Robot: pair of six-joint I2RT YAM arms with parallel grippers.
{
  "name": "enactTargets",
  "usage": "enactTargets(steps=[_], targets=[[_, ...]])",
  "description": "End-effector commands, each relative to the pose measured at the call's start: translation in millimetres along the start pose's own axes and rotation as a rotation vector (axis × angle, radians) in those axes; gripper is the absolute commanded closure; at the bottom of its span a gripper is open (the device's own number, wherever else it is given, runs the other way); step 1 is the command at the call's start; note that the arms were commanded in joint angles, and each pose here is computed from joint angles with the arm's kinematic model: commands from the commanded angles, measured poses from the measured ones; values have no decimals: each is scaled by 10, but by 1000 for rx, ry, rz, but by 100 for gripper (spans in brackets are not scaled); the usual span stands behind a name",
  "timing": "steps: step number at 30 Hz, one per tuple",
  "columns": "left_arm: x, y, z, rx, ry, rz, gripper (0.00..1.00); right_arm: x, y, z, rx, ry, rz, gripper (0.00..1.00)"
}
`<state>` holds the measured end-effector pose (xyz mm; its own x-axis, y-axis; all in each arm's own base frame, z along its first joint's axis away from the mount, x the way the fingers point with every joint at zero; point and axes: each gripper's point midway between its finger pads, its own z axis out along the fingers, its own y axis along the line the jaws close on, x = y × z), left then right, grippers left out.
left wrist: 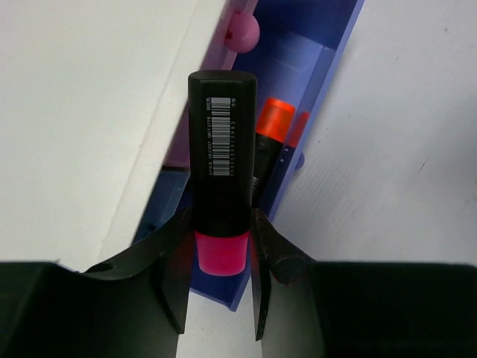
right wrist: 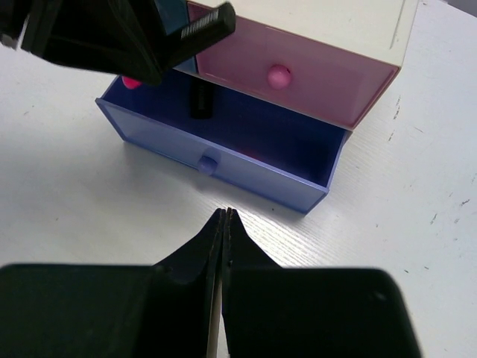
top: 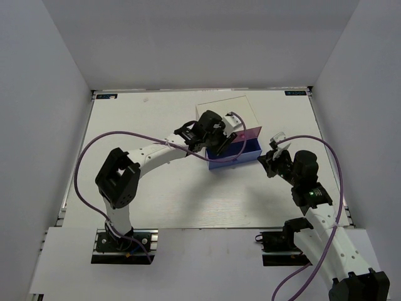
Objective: Sort the stationery into containers
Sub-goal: Place the pen in the drawer, then close the drawer in the storage box.
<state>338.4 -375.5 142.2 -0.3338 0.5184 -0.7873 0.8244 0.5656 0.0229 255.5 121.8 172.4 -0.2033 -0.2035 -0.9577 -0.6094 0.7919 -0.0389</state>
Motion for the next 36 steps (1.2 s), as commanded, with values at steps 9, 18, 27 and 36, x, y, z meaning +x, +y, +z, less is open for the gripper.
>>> enactTargets(steps=[9, 18, 27, 36], targets=[[-192, 64, 6, -79, -37, 50, 45, -164, -61, -29, 26, -38, -29, 100], [-861, -159, -417, -12, -230, -1, 29, -60, 253, 6, -214, -37, -253, 84], [-757, -185, -1394, -38, -437, -389, 98, 526, 570, 124, -651, 37, -690, 100], [637, -63, -1827, -239, -370, -765, 0, 653, 362, 647, -796, 128, -790, 100]])
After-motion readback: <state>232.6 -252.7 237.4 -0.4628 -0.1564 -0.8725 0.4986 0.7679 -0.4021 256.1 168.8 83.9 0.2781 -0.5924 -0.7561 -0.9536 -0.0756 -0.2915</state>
